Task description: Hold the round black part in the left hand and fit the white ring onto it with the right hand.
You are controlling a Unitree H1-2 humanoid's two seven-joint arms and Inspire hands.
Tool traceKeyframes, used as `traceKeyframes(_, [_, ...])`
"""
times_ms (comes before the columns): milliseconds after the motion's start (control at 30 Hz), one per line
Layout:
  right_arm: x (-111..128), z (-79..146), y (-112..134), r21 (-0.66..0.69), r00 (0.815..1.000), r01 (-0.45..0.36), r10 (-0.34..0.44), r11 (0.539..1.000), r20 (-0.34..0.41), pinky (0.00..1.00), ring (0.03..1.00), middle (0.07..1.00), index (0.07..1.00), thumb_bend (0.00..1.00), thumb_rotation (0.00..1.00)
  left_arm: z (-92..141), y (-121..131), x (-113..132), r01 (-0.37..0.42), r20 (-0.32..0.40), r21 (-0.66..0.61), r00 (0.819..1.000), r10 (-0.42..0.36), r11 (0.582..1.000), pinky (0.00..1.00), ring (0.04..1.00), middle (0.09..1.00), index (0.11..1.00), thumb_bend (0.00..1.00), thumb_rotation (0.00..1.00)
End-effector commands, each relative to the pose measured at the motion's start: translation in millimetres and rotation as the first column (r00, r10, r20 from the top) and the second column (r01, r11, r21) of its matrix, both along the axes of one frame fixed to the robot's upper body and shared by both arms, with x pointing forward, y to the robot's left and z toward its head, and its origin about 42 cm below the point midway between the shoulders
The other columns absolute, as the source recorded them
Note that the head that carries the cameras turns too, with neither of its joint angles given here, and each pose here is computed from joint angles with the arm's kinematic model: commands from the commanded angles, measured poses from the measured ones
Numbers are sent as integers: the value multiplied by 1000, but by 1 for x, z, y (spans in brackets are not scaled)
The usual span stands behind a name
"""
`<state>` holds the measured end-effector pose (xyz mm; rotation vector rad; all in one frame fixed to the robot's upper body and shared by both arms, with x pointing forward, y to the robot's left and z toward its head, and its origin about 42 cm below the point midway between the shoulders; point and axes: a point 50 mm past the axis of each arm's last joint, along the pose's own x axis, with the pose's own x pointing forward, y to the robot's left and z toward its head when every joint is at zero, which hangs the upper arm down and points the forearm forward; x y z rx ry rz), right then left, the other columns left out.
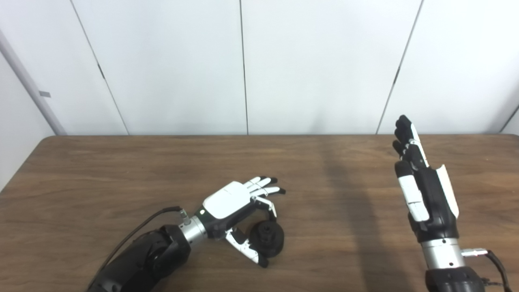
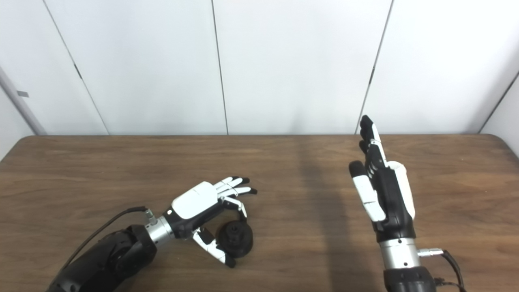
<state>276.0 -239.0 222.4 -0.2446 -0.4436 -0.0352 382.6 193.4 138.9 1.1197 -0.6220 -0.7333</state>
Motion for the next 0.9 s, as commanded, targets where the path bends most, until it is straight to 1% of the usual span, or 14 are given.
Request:
traceKeyframes(0, [-2, 16, 0, -13, 998, 13, -12, 1000, 68, 1000, 1000, 1000, 999, 482, 926, 9, 5, 10, -11, 29, 41, 1000, 10, 999, 1000, 1000, 940, 480, 524, 67])
traceKeyframes(200, [-1, 20, -1, -27, 997, 11, -9, 1000, 72, 1000, 1000, 1000, 1000, 490, 931, 10, 9, 11, -17, 25, 43, 1000, 16, 999, 1000, 1000, 936, 480, 524, 66])
traceKeyframes(433, [-4, 29, -5, -66, 997, 31, -26, 997, 69, 1000, 1000, 1000, 1000, 509, 946, 11, 11, 11, -6, 18, 65, 1000, 5, 998, 1000, 1000, 936, 480, 525, 66])
traceKeyframes(533, [-6, 34, -10, -84, 997, 40, -34, 996, 63, 1000, 1000, 1000, 1000, 518, 948, 11, 11, 11, -5, 15, 66, 1000, 4, 998, 1000, 1000, 933, 480, 525, 64])
traceKeyframes(633, [-10, 37, -16, -89, 998, 63, -61, 994, 30, 1000, 1000, 1000, 1000, 526, 938, 11, 11, 11, -7, 15, 60, 1000, 6, 998, 1000, 1000, 933, 480, 525, 65])
traceKeyframes(667, [-11, 39, -18, -96, 997, 72, -69, 993, 28, 1000, 1000, 1000, 1000, 513, 934, 10, 10, 10, -6, 12, 57, 1000, 6, 998, 1000, 1000, 933, 480, 525, 65])
traceKeyframes(767, [-9, 42, -25, -117, 997, 73, -68, 990, 44, 1000, 1000, 1000, 1000, 496, 923, 10, 9, 9, -3, 2, 47, 1000, 3, 999, 1000, 1000, 935, 481, 525, 65])
traceKeyframes(833, [-7, 44, -32, -139, 996, 78, -71, 987, 55, 997, 1000, 1000, 1000, 504, 919, 10, 8, 8, 2, -2, 42, 1000, -2, 999, 1000, 1000, 933, 481, 525, 66])
traceKeyframes(867, [-6, 46, -37, -163, 994, 96, -88, 982, 59, 995, 1000, 1000, 1000, 508, 920, 10, 7, 7, 6, -2, 35, 1000, -6, 999, 1000, 1000, 933, 481, 525, 66])
